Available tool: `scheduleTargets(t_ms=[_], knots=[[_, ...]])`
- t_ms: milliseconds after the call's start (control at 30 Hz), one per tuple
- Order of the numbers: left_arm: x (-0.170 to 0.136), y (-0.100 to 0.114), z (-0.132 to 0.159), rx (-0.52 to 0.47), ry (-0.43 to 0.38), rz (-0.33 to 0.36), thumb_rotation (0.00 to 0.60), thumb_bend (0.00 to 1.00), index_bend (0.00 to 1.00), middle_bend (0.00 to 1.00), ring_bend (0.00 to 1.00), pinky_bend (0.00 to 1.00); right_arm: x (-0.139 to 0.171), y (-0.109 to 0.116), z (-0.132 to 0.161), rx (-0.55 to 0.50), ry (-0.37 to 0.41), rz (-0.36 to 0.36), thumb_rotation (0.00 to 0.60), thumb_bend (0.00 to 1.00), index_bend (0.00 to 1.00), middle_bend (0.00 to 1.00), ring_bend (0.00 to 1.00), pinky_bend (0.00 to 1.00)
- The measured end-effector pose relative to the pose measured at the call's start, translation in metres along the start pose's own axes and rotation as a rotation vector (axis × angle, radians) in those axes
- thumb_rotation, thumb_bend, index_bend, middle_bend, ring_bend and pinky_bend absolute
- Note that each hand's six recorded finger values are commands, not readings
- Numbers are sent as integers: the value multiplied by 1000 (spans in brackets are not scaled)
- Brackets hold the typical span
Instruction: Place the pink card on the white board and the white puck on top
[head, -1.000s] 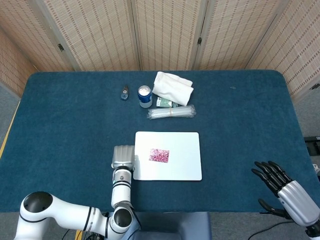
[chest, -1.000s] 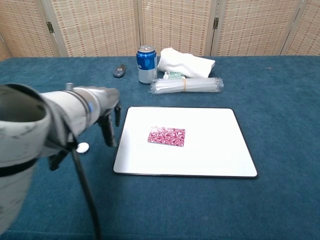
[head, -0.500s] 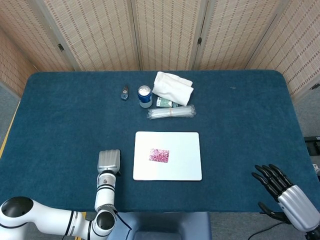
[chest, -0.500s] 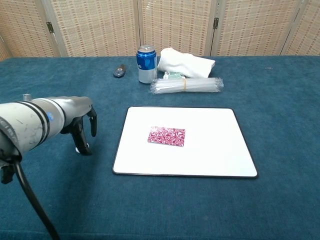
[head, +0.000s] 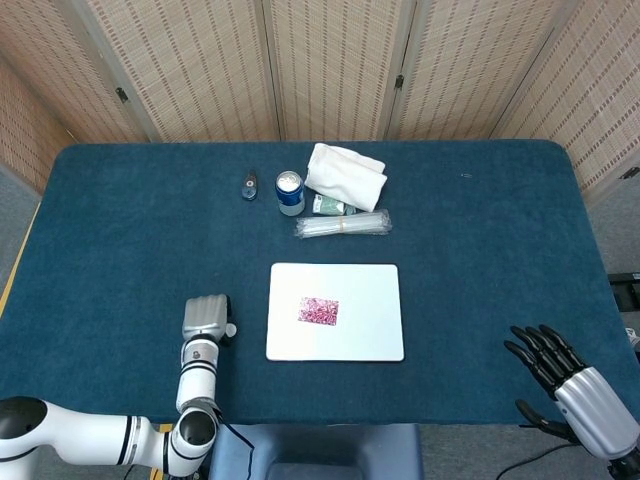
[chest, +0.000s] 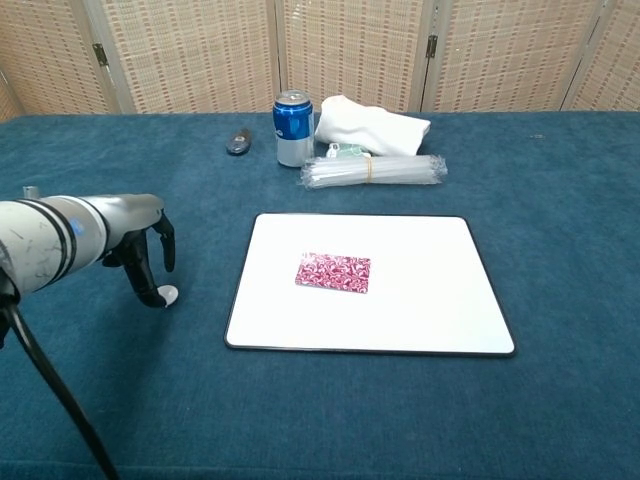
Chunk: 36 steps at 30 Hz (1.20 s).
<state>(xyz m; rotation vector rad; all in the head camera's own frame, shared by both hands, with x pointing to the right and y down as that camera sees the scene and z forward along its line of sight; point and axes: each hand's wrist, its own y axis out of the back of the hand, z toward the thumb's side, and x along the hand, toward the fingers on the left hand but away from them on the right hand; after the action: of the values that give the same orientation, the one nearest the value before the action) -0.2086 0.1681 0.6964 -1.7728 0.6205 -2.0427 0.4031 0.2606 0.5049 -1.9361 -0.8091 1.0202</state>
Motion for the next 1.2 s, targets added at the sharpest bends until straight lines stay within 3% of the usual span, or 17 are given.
scheduleTargets(t_ms=[733,1200], knots=[[12,-12,-9,-9,2,-23,600,253,471,1000,885,986,-2,0,-1,4,-13,0,600,247,0,0,0,0],[17,-12,-6,-31,-25,-20,600,253,554,1000,886,986,-5,0,-3,6,-25,1,600,247,0,0,0,0]])
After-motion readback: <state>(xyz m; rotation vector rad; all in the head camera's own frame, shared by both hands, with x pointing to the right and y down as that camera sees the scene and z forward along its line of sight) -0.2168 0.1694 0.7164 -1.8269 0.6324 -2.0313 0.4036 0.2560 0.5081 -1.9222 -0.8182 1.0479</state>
